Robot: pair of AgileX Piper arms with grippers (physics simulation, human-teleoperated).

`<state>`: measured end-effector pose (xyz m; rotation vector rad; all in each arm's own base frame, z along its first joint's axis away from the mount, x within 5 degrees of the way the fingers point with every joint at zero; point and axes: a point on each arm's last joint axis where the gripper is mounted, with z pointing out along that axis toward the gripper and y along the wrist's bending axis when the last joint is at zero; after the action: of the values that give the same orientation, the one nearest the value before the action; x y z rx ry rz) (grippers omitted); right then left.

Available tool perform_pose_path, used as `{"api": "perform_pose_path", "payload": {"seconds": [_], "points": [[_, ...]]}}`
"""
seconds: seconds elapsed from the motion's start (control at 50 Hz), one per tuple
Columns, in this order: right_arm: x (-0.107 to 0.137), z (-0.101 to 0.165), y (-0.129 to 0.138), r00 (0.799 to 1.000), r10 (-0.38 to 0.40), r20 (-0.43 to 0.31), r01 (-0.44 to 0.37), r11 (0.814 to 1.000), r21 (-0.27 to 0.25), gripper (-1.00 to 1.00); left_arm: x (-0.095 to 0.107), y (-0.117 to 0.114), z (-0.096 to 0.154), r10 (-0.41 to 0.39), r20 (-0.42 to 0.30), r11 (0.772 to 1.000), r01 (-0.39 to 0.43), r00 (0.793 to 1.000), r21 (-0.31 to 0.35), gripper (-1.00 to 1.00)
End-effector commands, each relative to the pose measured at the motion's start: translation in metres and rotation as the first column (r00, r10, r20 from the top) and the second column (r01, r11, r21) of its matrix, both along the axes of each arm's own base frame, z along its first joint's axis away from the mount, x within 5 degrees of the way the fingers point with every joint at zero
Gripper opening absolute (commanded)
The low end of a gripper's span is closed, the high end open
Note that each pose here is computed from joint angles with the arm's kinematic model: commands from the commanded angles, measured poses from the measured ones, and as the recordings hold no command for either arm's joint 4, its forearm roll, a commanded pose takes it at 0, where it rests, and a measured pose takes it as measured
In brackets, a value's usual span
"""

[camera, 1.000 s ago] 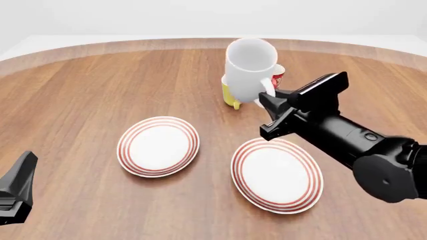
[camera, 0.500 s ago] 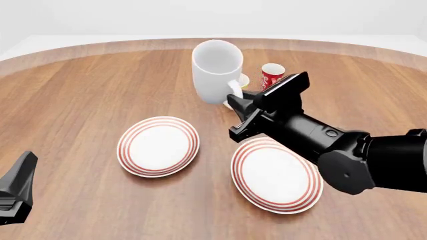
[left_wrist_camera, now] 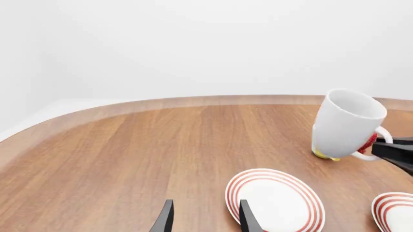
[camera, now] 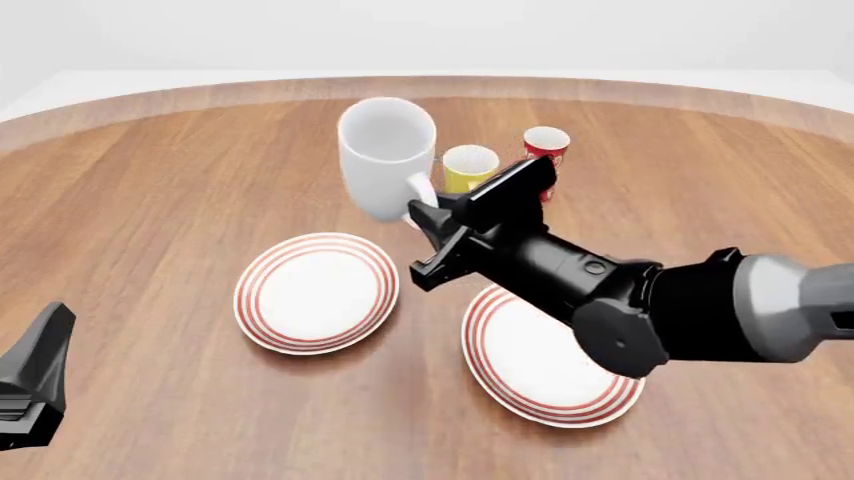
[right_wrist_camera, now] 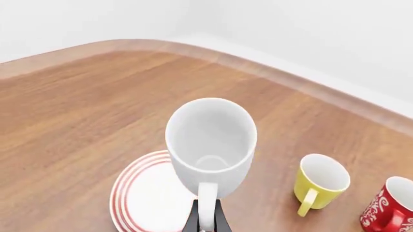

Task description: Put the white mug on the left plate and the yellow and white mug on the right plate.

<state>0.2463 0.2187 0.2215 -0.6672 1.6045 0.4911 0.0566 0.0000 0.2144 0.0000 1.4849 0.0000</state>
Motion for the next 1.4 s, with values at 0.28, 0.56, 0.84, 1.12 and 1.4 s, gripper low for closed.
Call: {"api": "perform_pose_path", "payload": {"seconds": [0.28,0.56,0.84,1.12,1.4], "points": [[0.008,-0.017,0.033,0.998,0.048,-0.049,-0.048,0.999,0.016,-1.0,0.0,0.0,0.0,0.0,0.0,1.0,0.0,1.0,0.0,1.0],[0.01,-0.033,0.047,0.993,0.064,-0.098,-0.062,0.998,0.018,-1.0,0.0,0.0,0.0,0.0,0.0,1.0,0.0,1.0,0.0,1.0],[0.015,-0.05,0.062,0.988,0.075,-0.131,-0.074,0.997,0.017,-1.0,0.0,0.0,0.0,0.0,0.0,1.0,0.0,1.0,0.0,1.0],[0.019,-0.062,0.069,0.986,0.079,-0.148,-0.078,0.997,0.009,-1.0,0.0,0.0,0.0,0.0,0.0,1.0,0.0,1.0,0.0,1.0],[0.02,-0.072,0.071,0.983,0.078,-0.166,-0.08,0.997,-0.011,-1.0,0.0,0.0,0.0,0.0,0.0,1.0,0.0,1.0,0.0,1.0]]}}
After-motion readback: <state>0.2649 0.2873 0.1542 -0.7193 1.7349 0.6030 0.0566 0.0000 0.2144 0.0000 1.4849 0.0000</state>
